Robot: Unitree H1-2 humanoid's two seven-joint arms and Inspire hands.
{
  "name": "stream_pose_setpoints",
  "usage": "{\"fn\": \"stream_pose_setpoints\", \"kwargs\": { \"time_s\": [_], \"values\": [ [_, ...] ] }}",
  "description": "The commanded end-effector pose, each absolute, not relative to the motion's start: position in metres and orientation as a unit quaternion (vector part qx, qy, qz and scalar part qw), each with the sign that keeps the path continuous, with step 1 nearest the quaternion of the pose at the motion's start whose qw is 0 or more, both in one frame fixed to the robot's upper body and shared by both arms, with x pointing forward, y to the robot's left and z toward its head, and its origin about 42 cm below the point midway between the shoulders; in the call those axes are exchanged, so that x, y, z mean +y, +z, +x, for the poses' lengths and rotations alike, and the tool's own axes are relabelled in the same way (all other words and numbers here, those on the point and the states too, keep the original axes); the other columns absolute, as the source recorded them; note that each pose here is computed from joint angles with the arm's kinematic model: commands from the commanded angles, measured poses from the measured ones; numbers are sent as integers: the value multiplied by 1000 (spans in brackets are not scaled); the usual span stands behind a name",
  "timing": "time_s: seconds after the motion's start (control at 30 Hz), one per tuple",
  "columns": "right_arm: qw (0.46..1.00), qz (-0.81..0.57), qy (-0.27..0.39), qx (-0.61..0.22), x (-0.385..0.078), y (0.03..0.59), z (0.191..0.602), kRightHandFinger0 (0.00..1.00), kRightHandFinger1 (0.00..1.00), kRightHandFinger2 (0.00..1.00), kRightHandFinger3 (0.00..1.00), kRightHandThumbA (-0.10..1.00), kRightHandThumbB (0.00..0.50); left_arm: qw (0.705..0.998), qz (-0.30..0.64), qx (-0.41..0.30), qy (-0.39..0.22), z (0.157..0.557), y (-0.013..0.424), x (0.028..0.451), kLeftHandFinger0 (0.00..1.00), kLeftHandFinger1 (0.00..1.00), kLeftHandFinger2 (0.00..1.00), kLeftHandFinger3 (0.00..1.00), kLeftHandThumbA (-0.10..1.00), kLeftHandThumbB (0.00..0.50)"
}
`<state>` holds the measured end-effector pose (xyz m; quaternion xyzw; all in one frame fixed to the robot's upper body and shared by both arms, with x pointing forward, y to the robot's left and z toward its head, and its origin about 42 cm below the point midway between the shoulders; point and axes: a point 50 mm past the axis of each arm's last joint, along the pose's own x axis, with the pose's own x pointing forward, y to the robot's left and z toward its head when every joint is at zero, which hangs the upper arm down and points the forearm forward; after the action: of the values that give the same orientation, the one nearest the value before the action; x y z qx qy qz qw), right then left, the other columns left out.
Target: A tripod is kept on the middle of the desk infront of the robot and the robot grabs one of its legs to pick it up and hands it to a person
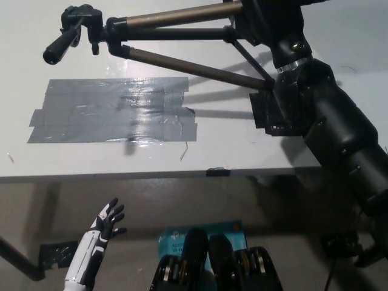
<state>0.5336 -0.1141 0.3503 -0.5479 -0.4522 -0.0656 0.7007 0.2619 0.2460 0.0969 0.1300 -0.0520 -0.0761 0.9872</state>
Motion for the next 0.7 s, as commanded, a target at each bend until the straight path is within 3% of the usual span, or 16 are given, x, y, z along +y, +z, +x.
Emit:
{"fn": "stream_pose_setpoints", "kwargs": {
  "time_s": [0.0, 0.23, 0.67],
  "values": [
    [683, -509, -114, -512, -112, 406, 538, 0, 323, 781, 904, -100, 259, 983, 144, -73, -88, 268, 112, 248, 829, 925, 938, 1000, 1000, 90],
    [682, -515, -114, -507, -113, 401, 543, 0, 322, 774, 883, -100, 218, 981, 151, -76, -92, 269, 112, 247, 821, 914, 934, 1000, 1000, 83],
    [680, -515, -126, -506, -110, 404, 544, 0, 338, 745, 884, -100, 239, 981, 149, -75, -95, 272, 113, 247, 822, 915, 932, 1000, 1000, 94]
  ]
}}
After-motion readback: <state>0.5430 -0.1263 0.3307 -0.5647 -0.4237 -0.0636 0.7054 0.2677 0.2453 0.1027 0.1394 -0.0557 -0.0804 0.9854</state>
